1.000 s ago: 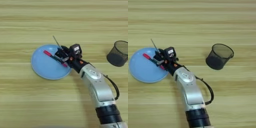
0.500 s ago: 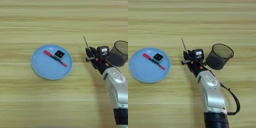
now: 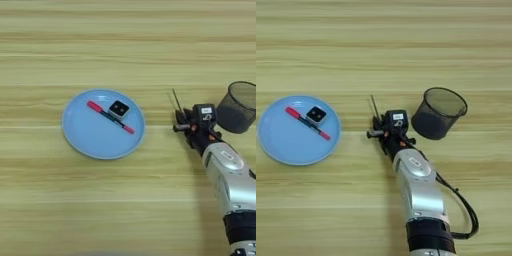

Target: Move the objects on the table

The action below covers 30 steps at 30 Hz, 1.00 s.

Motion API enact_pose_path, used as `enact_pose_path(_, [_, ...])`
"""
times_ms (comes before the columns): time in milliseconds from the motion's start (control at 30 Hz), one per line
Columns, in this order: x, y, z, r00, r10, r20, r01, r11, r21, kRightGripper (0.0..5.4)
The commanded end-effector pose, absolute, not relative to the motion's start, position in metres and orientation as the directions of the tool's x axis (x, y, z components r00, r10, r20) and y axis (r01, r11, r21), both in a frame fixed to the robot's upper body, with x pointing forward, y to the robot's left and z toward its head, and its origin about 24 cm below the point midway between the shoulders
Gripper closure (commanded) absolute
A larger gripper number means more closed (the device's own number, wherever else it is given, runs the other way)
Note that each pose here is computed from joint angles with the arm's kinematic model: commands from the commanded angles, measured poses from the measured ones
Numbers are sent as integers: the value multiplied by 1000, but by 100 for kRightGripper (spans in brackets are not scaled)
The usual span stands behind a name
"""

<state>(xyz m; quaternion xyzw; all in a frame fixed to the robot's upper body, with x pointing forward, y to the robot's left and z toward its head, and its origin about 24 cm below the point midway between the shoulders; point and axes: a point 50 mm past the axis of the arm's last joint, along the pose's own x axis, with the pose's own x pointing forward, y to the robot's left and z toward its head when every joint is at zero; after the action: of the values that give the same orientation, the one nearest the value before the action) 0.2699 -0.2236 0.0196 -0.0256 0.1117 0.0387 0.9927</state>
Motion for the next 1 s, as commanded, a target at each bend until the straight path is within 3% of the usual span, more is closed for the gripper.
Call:
enact_pose_path(33, [282,-229,33,981,51,-185,-67,994,-84,458])
enact_pose_path(500, [285,-232,16,963,54,-265,-69,997,-47,458])
enact_pose_path(533, [285,-232,16,963,54,-265,-69,996,-47,429])
enact_pose_path(1000, [285,-232,16,963,63,-263,-80,995,-53,295])
